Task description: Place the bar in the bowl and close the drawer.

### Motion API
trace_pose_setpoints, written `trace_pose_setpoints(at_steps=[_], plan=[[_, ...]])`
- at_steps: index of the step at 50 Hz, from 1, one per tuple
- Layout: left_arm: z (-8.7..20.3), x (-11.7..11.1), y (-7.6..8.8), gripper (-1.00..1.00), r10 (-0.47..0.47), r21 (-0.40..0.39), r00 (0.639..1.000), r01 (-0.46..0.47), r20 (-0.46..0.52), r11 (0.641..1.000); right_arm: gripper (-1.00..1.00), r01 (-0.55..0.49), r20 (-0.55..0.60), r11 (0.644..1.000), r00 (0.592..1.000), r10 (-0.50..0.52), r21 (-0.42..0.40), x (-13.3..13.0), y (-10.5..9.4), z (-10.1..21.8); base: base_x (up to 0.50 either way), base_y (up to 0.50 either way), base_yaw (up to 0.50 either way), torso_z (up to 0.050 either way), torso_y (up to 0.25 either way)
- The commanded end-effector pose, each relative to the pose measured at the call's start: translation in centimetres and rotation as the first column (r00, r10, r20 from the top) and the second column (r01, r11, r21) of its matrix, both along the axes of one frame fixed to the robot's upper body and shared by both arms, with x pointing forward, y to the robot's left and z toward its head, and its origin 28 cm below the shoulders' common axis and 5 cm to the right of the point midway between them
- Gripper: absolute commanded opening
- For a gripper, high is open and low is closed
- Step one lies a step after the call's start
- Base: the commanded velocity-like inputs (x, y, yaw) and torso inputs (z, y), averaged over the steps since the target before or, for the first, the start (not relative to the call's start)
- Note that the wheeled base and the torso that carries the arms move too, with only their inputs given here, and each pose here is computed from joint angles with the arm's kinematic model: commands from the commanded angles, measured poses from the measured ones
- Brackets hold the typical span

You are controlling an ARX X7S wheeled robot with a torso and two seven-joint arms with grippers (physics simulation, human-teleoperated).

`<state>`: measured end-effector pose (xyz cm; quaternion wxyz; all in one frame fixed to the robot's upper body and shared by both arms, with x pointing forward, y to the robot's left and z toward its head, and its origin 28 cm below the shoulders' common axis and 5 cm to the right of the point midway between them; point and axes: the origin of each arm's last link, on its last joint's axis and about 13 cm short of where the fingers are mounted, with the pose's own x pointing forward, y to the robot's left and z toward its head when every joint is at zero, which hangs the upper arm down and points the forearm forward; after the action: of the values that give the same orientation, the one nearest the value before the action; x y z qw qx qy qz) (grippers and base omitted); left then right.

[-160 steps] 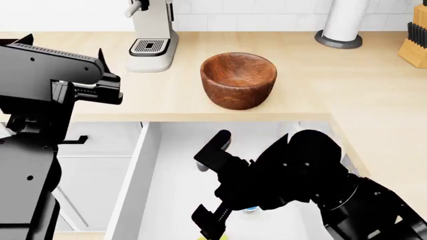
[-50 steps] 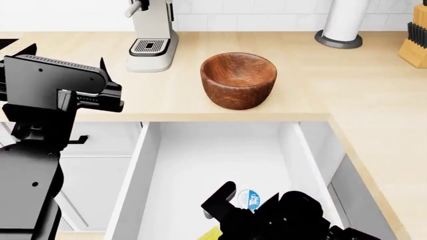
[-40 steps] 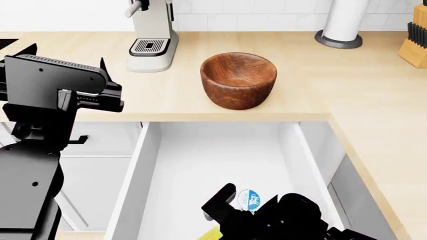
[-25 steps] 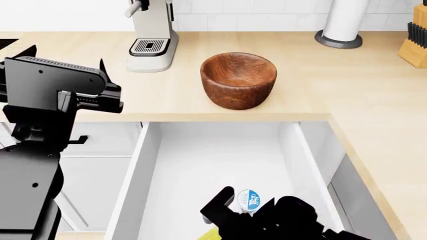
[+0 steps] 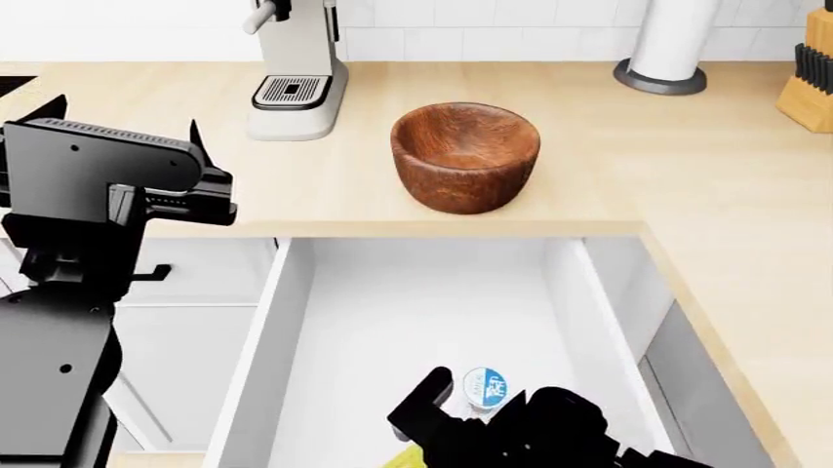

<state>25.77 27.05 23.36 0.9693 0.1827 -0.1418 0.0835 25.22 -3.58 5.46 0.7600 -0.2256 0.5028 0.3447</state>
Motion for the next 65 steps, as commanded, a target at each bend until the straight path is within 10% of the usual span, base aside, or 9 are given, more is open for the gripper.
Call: trace_pose_setpoints(at_steps=[1,34,65], plan=[[0.0,0.0,0.0,1.00,0.003,0.002,1.000,-0.003,0.001,1.000,-1.00,-0.007,-0.022,1.000,1.000,0.006,-0.024,-0.5,0.0,-0.7,0.00,0.00,0.00,0.000,0.000],[-0.2,-0.4,0.3,1.00,0.004,-0.008,1.000,-0.004,0.004,1.000,-1.00,-0.085,0.167,0.996,0.982,0.089,-0.032,0.5,0.5,5.5,0.00,0.00,0.00,0.000,0.000],[0.1,-0.5,0.3,1.00,0.004,-0.014,1.000,-0.004,0.014,1.000,-1.00,-0.069,0.517,0.990,0.856,-0.003,0.120,4.5,0.9,17.5,0.00,0.00,0.00,0.000,0.000]])
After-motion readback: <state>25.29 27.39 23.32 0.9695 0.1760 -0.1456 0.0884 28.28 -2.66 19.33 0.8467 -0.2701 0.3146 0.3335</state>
